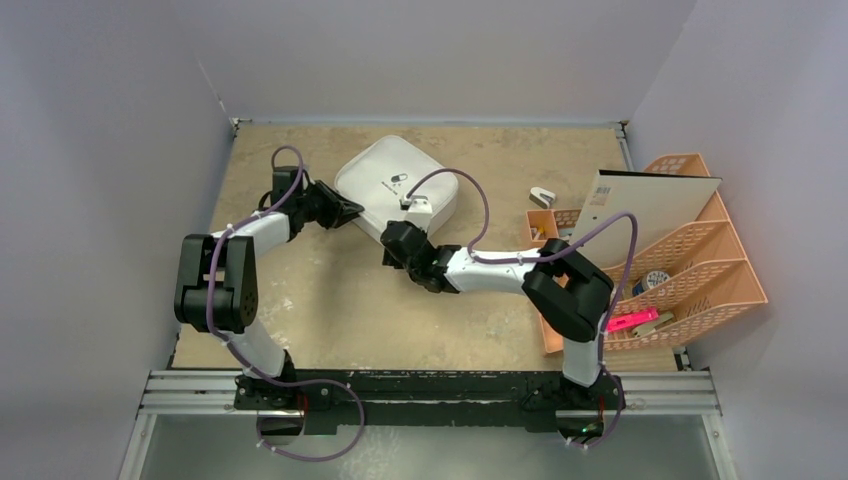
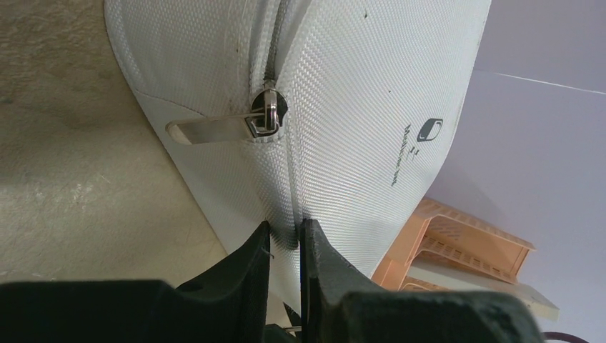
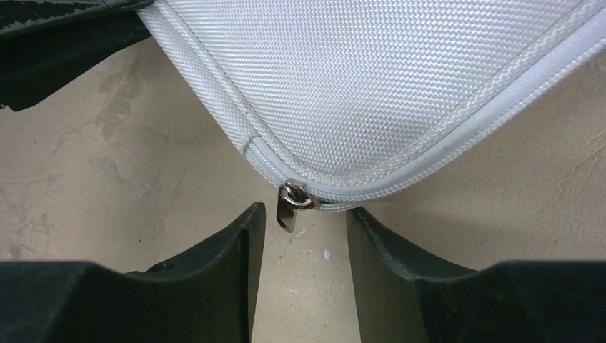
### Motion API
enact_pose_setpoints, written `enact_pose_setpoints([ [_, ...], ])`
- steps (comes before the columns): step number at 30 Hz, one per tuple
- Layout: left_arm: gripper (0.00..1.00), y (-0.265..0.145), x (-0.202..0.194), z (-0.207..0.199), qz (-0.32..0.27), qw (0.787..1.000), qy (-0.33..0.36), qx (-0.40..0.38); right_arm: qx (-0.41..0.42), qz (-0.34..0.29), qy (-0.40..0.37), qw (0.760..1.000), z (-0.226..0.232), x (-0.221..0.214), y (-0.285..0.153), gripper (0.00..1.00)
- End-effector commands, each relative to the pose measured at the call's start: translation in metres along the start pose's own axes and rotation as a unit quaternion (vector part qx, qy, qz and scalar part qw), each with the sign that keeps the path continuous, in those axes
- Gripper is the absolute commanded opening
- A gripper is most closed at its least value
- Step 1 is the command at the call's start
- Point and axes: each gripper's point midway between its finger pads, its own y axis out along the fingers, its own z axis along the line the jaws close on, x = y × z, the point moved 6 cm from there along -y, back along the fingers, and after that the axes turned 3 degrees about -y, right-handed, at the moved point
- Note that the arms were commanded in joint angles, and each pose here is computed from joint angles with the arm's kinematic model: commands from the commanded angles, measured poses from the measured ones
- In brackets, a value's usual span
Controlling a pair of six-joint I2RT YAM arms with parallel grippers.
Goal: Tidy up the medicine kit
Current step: Zip the medicine box at the center of the board.
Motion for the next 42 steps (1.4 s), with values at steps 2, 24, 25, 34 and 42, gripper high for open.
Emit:
enact_pose_setpoints([
  [2, 0.07, -0.002, -0.001, 0.008, -0.006, 0.999, 0.019, 0.043, -0.02, -0.065, -0.003, 0.998, 0.007, 0.035, 0.003, 0.36],
  [24, 0.05, 0.006, 0.054, 0.026, -0.042, 0.965, 0.149, 0.21, 0.129, 0.015, -0.048, 0.99, -0.052, 0.014, -0.024, 0.0],
  [25, 0.05, 0.006, 0.055, 0.029, -0.042, 0.964, 0.152, 0.216, 0.126, 0.015, -0.049, 0.991, -0.055, 0.015, -0.024, 0.0],
  [34, 0.0, 0.009, 0.071, 0.046, -0.031, 0.948, 0.185, 0.256, 0.149, 0.028, 0.026, 0.988, -0.092, 0.015, -0.028, 0.0],
  [42, 0.02, 0.009, 0.069, 0.034, -0.018, 0.956, 0.193, 0.222, 0.194, 0.011, 0.045, 0.98, -0.074, 0.045, -0.04, 0.05],
])
